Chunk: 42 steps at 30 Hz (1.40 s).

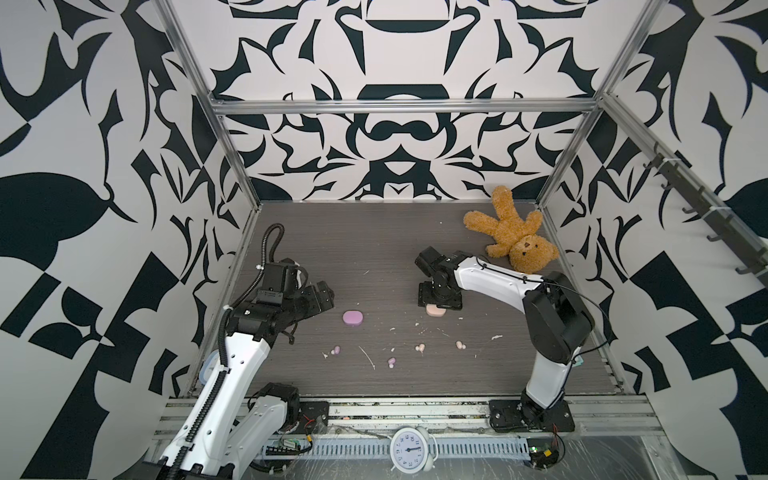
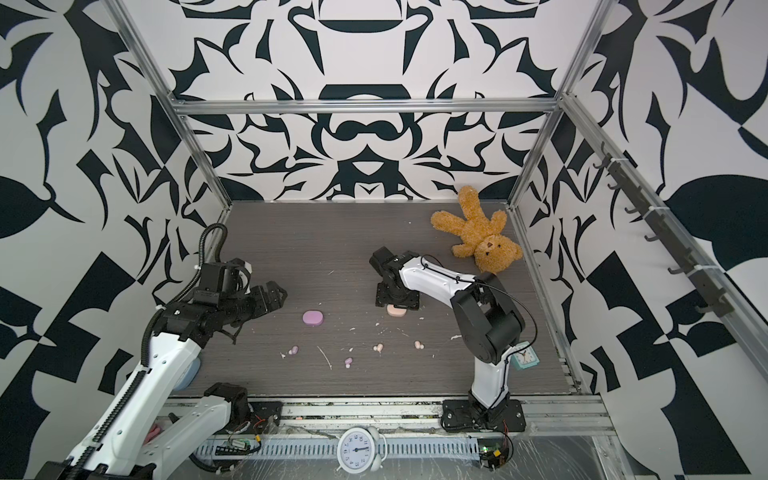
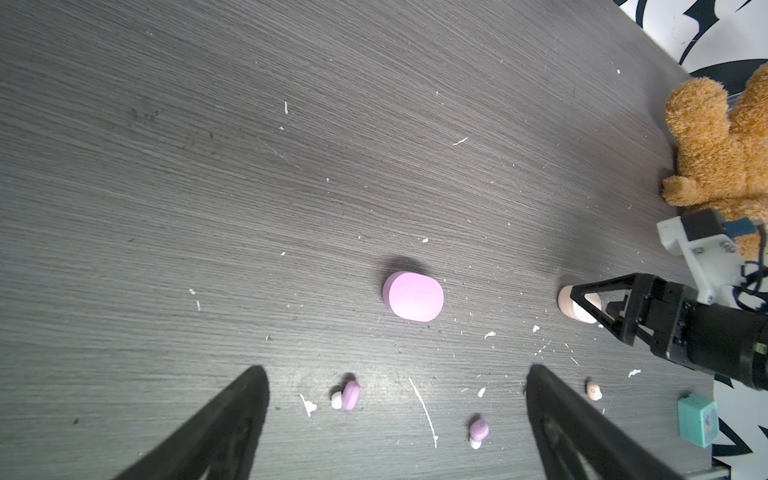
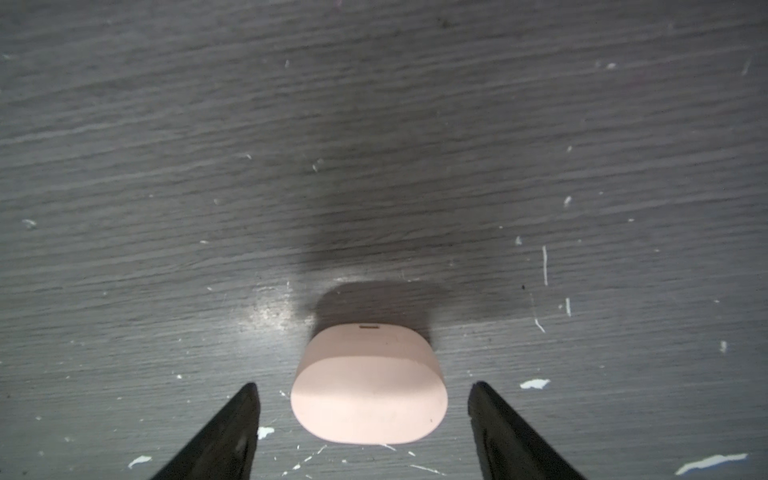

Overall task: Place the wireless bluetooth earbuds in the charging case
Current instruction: 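Lower the right gripper and close it on the pale pink case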

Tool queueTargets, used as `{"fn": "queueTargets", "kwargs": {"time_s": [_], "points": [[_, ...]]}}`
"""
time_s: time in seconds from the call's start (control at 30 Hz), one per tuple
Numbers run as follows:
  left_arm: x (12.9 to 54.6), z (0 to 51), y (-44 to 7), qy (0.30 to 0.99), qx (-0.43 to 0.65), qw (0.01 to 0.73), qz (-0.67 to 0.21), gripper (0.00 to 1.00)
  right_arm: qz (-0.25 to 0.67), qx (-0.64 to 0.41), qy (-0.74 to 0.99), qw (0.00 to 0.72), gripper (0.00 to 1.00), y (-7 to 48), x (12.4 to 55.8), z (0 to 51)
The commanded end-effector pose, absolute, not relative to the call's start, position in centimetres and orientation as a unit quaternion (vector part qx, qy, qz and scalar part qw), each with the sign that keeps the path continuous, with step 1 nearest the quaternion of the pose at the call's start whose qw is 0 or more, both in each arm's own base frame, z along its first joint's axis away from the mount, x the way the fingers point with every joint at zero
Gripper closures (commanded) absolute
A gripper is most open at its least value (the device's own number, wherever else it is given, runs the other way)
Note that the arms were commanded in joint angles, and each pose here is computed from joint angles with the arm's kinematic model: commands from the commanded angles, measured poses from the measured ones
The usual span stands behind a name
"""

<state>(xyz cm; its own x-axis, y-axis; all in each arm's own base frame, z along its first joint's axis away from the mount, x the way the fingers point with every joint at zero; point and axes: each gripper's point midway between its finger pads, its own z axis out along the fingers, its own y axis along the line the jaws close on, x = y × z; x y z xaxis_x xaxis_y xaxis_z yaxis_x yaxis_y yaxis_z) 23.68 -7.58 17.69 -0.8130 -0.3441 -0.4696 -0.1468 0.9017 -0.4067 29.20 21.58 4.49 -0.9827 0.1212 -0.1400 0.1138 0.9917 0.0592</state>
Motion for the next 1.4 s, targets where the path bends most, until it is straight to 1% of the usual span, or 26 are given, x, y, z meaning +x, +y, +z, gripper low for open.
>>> {"fn": "queueTargets", "kwargs": {"time_s": [0.0,0.33,0.5,0.77,0.87,1.07,1.27,1.37], "points": [[22.9,17.0,-7.7,0.941,-0.129,0.256,-0.178,0.01,0.016,0.053,0.995,0.087,0.18,21.3,29.1,5.3],[22.9,17.1,-7.8,0.941,-0.128,0.257,-0.18,0.01,0.004,0.061,0.995,0.081,0.17,21.2,28.6,4.5],[22.9,17.0,-7.8,0.941,-0.127,0.255,-0.181,0.01,0.013,0.063,0.995,0.076,0.21,21.5,28.4,4.1],[22.9,16.9,-7.8,0.942,-0.127,0.253,-0.181,0.01,0.003,0.064,0.995,0.079,0.26,21.0,28.4,4.0],[22.9,16.9,-7.8,0.942,-0.127,0.253,-0.18,0.01,0.004,0.063,0.995,0.074,0.31,21.1,28.3,3.7],[22.9,16.9,-7.8,0.942,-0.127,0.252,-0.18,0.01,0.004,0.063,0.995,0.072,0.29,21.1,28.2,3.3],[22.9,16.9,-7.8,0.942,-0.128,0.253,-0.179,0.01,0.006,0.064,0.995,0.075,0.33,21.1,28.3,3.4],[23.0,16.9,-7.8,0.942,-0.128,0.253,-0.178,0.01,0.007,0.063,0.995,0.076,0.36,21.2,28.3,3.4]]}}
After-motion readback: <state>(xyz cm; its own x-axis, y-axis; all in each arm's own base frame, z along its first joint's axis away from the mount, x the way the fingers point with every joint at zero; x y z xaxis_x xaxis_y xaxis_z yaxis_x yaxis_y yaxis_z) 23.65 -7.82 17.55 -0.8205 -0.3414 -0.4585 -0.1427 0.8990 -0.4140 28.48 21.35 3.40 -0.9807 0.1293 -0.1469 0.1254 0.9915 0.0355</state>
